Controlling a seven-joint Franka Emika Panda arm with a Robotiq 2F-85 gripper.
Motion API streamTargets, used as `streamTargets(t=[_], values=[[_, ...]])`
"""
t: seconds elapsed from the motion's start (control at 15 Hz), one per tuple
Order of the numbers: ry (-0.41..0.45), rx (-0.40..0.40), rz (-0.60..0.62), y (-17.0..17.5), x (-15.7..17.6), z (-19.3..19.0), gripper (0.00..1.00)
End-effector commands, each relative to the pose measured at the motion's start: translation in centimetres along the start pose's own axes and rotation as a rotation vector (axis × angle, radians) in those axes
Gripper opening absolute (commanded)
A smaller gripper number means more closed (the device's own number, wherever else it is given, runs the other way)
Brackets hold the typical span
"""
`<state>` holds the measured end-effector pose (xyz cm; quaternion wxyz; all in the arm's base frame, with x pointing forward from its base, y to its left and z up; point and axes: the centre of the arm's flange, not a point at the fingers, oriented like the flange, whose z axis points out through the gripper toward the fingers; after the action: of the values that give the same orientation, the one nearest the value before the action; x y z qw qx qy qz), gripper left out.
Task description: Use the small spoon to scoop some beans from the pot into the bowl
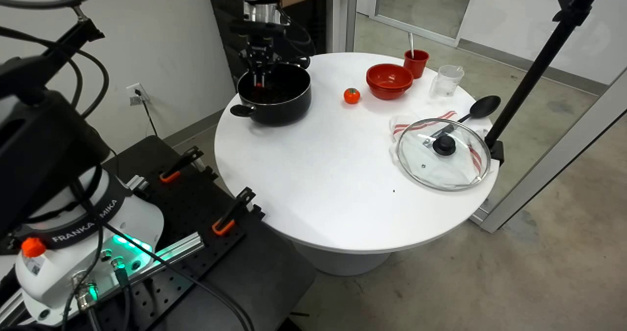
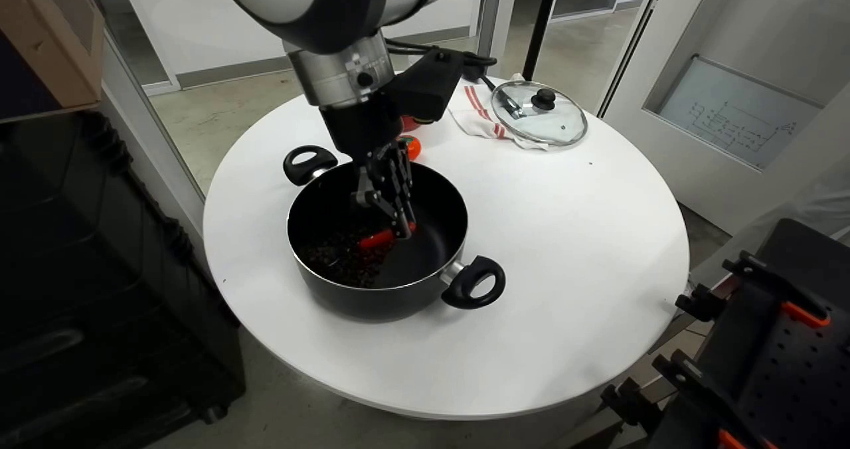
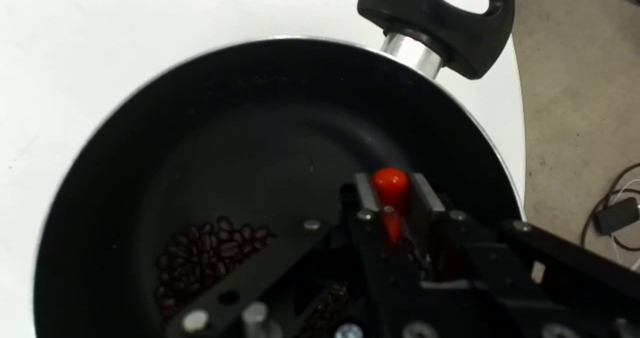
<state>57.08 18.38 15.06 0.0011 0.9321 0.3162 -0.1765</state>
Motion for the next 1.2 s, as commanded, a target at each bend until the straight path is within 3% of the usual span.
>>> streamTargets(t=[0.0,1.13], values=[[0.058,0.024,-0.001,0.5,0.8,-0.9,0.05],[0.128,-0.018,-0.199,3.6,-0.7,0.6,0.05]])
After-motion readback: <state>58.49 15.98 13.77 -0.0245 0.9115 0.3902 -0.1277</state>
